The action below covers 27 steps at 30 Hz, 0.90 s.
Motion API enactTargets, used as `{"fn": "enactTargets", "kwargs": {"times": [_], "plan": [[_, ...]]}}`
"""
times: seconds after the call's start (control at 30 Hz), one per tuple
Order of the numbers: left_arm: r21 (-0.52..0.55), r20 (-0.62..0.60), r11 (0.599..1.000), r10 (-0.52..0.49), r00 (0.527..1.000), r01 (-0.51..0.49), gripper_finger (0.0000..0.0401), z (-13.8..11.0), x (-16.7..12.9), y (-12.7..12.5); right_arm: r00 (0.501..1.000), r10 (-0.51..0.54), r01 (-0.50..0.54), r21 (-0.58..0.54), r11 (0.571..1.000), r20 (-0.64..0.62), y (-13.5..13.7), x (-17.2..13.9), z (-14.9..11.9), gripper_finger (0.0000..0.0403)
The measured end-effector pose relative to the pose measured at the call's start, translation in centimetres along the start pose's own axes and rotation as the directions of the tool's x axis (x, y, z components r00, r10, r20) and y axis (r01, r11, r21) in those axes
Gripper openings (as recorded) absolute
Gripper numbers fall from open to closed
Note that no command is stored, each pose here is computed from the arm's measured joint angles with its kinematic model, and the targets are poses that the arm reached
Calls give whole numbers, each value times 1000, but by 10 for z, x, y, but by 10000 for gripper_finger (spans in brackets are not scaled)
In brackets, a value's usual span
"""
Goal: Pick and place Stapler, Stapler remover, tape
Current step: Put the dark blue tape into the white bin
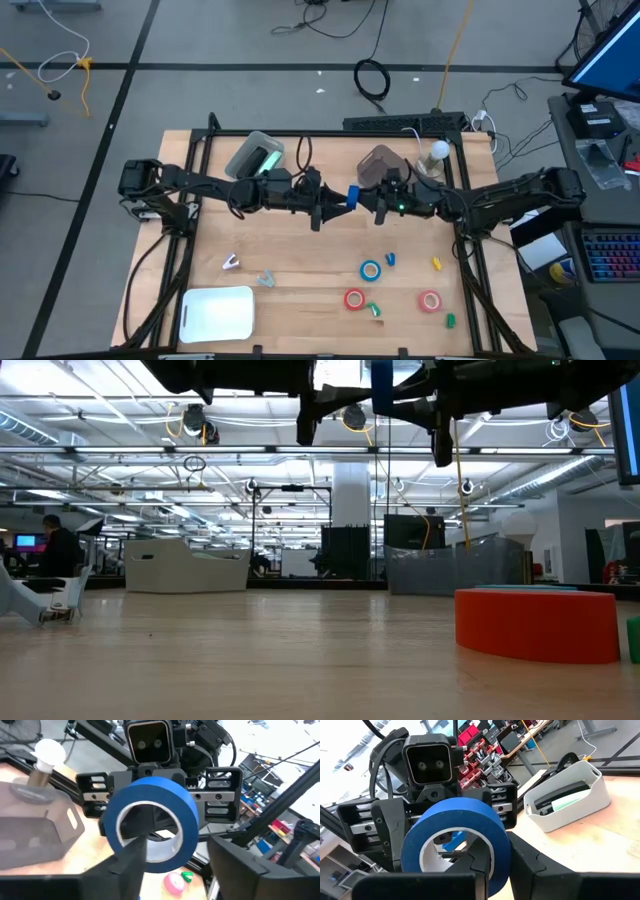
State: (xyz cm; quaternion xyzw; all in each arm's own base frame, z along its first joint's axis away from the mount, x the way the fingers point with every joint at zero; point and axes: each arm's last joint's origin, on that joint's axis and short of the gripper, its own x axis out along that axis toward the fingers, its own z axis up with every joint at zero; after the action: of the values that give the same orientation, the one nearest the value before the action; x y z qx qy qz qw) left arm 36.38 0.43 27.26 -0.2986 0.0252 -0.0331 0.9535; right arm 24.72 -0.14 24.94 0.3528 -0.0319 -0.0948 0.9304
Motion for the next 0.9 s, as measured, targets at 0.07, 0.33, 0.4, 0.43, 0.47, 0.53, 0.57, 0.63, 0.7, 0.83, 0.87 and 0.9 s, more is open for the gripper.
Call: {"fn": "enactTargets", "kwargs": {"times": [0.07,0.33,0.4,0.43,0.47,0.53,0.57,0.63,0.7,0.83,0.87,0.9], "plan": [[-1,-3,1000,-6,1000,6,164,0,0,0,1000,-3,3,-1,1000,-1,0,0,0,32],[19,4,1000,-16,1000,16,25,1,0,-1,1000,9,-8,20,1000,-16,0,0,-1,32],[13,3,1000,-17,1000,17,30,1,0,-1,1000,8,-8,20,1000,-16,0,0,-1,32],[9,3,1000,-17,1000,17,33,1,0,-1,1000,8,-7,20,1000,-16,0,0,-1,32],[9,4,1000,-16,1000,16,33,1,0,-1,1000,7,-7,20,1000,-16,0,0,-1,32],[10,4,1000,-16,1000,16,27,1,0,-1,1000,7,-7,18,1000,-16,0,0,-1,38],[13,4,1000,-16,1000,16,26,1,0,-1,1000,7,-7,16,1000,-16,0,0,-1,41],[18,2,1000,-18,1000,18,26,1,0,-2,1000,9,-9,2,1000,-18,0,0,-1,45],[18,-1,1000,-21,1000,21,26,0,0,-2,999,27,-28,-28,999,-34,1,0,-2,51],[21,-56,1000,-18,998,19,26,0,-5,-4,996,61,-65,-60,996,-72,1,-1,-3,65],[32,-78,999,-1,997,3,26,1,-7,-5,995,64,-69,-62,996,-79,1,-1,-3,68],[39,-99,999,20,995,-16,26,1,-11,-5,993,74,-80,-62,995,-92,1,-1,-3,72]]}}
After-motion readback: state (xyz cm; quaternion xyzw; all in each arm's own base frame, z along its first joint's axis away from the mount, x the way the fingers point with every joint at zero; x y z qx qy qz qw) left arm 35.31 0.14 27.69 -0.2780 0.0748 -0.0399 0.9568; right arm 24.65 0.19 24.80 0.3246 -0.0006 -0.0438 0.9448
